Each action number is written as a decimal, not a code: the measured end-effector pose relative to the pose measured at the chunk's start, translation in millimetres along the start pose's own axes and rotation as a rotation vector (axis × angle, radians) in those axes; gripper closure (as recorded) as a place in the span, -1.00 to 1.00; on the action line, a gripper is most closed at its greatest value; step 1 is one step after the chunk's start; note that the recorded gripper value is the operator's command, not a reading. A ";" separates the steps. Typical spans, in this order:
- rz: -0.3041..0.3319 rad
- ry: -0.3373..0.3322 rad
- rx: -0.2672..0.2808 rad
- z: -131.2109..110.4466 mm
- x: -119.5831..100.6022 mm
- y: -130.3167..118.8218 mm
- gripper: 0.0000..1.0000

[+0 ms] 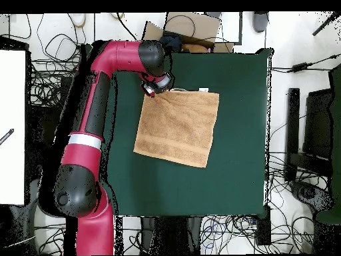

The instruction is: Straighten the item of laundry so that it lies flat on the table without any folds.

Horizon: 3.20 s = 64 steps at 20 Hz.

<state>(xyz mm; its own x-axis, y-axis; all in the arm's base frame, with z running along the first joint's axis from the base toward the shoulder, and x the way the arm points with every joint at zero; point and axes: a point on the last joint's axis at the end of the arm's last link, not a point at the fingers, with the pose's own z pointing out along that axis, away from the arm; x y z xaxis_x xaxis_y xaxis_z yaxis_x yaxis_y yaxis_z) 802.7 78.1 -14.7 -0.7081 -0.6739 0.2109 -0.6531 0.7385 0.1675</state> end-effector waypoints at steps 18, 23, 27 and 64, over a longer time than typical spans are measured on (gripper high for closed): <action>-0.005 -0.034 0.060 -9.1 -12.0 16.3 -1.00; 0.011 -0.091 0.143 -28.5 -17.0 26.8 -1.00; 0.020 -0.154 0.227 -52.3 -17.4 35.1 -1.00; -0.070 -0.470 0.538 -42.9 103.6 -8.3 -1.00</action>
<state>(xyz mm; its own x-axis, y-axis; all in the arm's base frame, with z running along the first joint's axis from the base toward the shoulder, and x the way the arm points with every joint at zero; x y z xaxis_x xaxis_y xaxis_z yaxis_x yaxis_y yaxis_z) 746.3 3.0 47.0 -0.6214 -0.7456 -0.2408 -0.6571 0.6633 -0.3582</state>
